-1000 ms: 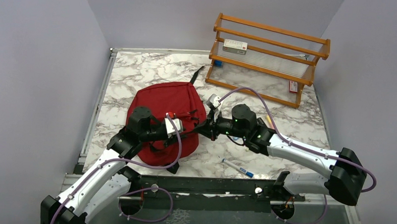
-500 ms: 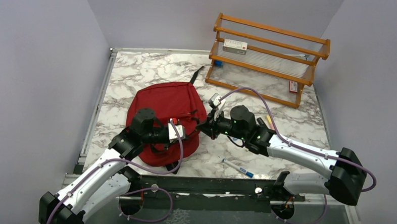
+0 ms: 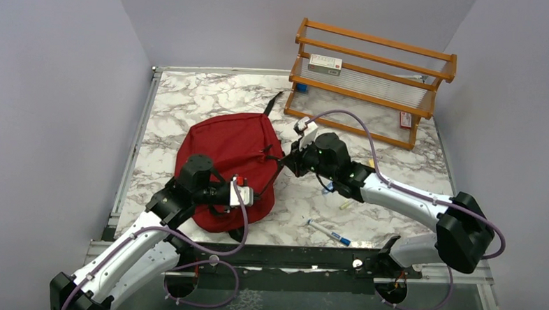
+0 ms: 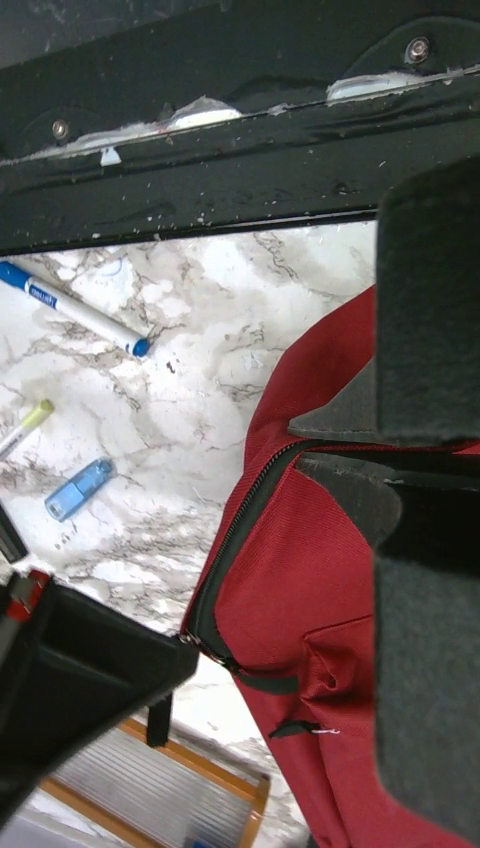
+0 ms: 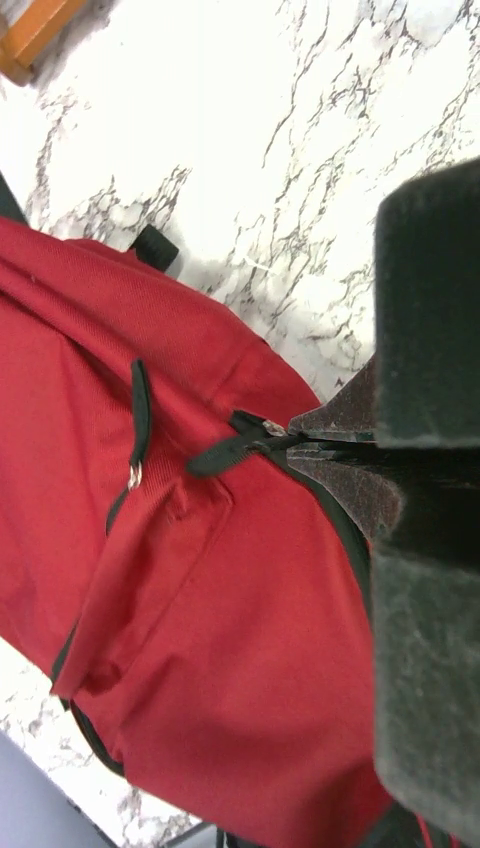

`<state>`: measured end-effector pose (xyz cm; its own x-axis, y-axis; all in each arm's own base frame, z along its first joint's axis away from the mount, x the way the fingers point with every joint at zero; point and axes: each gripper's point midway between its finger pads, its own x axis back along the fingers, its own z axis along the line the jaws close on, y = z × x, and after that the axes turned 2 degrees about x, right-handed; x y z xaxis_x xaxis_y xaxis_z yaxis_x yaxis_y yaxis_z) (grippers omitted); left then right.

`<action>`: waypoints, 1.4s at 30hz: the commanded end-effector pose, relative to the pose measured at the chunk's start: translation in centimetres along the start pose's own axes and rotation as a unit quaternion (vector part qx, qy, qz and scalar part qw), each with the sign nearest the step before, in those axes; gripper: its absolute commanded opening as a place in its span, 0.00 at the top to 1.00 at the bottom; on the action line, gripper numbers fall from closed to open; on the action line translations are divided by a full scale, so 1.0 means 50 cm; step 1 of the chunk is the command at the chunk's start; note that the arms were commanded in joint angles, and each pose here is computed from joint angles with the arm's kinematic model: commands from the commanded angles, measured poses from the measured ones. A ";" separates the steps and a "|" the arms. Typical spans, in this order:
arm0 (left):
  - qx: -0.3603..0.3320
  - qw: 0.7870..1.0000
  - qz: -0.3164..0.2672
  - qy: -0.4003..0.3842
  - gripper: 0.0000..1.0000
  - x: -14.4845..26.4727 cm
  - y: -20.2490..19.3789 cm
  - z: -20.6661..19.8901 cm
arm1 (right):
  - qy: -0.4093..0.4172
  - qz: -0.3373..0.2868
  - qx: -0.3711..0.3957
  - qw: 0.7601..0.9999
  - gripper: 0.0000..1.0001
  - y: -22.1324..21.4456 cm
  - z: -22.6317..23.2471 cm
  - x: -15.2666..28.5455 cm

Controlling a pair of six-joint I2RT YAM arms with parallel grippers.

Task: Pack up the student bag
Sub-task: Zip the student bag at the center of the board.

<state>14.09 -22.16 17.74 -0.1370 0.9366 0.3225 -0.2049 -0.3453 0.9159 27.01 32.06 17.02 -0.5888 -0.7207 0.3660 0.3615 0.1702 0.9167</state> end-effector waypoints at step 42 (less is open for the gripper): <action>0.019 0.991 -0.045 0.125 0.15 -0.058 0.050 0.079 | -0.014 0.020 -0.018 1.000 0.99 0.000 -0.185 -0.207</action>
<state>15.05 -24.91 17.48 -0.2198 0.9322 0.2875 -0.2333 -0.3363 0.9124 39.15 32.13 11.55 -0.5972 -0.6769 0.4304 0.4148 0.1987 0.8880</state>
